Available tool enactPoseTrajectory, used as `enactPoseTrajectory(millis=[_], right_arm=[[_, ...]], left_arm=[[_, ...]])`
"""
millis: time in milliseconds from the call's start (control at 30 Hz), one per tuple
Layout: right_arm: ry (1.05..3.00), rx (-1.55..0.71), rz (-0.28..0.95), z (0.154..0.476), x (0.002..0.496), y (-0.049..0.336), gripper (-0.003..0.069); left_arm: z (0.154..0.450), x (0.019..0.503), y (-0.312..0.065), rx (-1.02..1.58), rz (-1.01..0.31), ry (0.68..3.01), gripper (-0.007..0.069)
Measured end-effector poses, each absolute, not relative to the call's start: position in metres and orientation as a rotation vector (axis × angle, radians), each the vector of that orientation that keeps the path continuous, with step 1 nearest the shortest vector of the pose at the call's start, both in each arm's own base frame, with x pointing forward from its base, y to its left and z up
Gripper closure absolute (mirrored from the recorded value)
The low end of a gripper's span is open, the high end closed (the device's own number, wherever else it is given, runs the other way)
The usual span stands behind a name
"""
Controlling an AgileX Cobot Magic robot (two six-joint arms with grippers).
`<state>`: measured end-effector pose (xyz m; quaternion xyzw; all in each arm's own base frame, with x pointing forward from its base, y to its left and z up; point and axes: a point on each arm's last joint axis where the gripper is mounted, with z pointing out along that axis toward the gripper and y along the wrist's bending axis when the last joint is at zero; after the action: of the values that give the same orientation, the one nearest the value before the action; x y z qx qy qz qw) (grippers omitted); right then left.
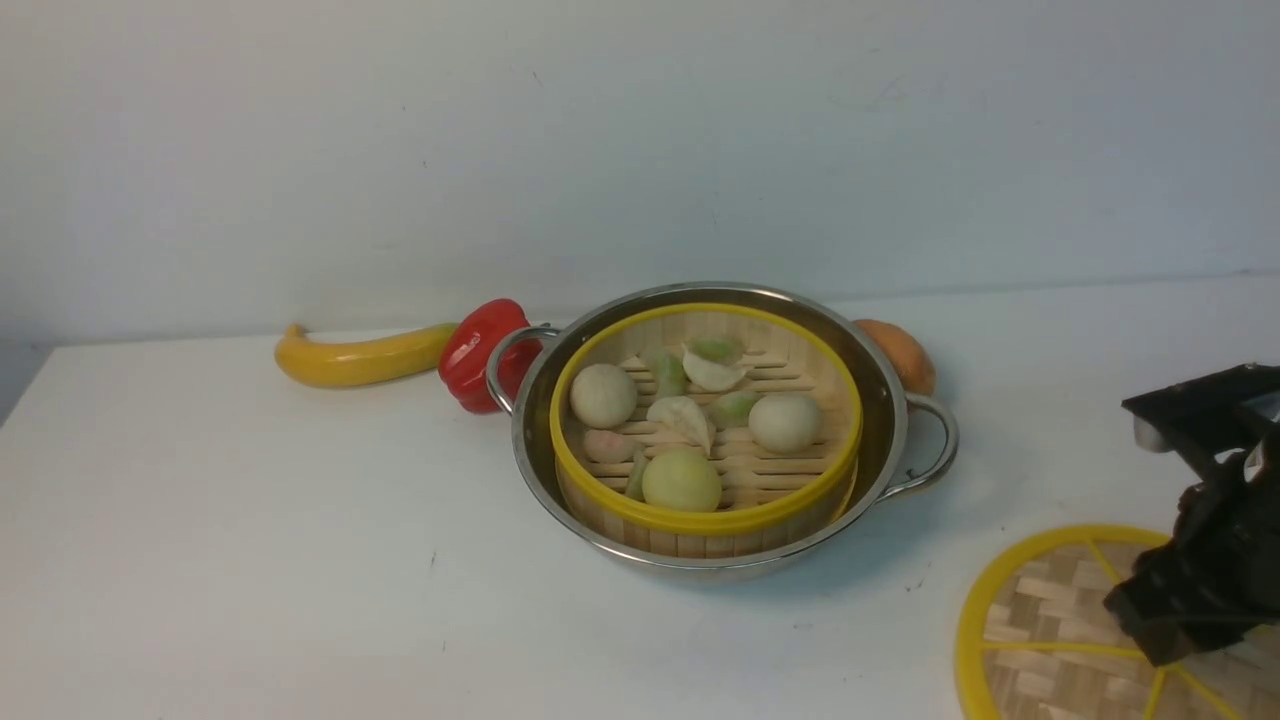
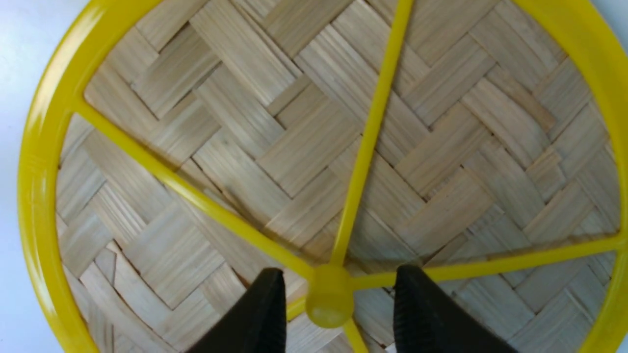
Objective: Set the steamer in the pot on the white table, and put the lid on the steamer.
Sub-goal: 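Move the gripper down to the bamboo steamer lid and grasp its center knob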
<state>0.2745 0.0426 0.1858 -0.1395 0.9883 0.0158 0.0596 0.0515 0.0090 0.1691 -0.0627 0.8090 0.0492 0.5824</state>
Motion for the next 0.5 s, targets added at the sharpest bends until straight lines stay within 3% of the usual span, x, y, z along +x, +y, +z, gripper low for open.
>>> enactPoseTrajectory(millis=[500], right_arm=[[3.008,-0.432,0.083,0.1853,0.2729,0.0445,0.0376]], left_arm=[[0.1691,0.0515,0.009,-0.146,0.115,1.889,0.0335]])
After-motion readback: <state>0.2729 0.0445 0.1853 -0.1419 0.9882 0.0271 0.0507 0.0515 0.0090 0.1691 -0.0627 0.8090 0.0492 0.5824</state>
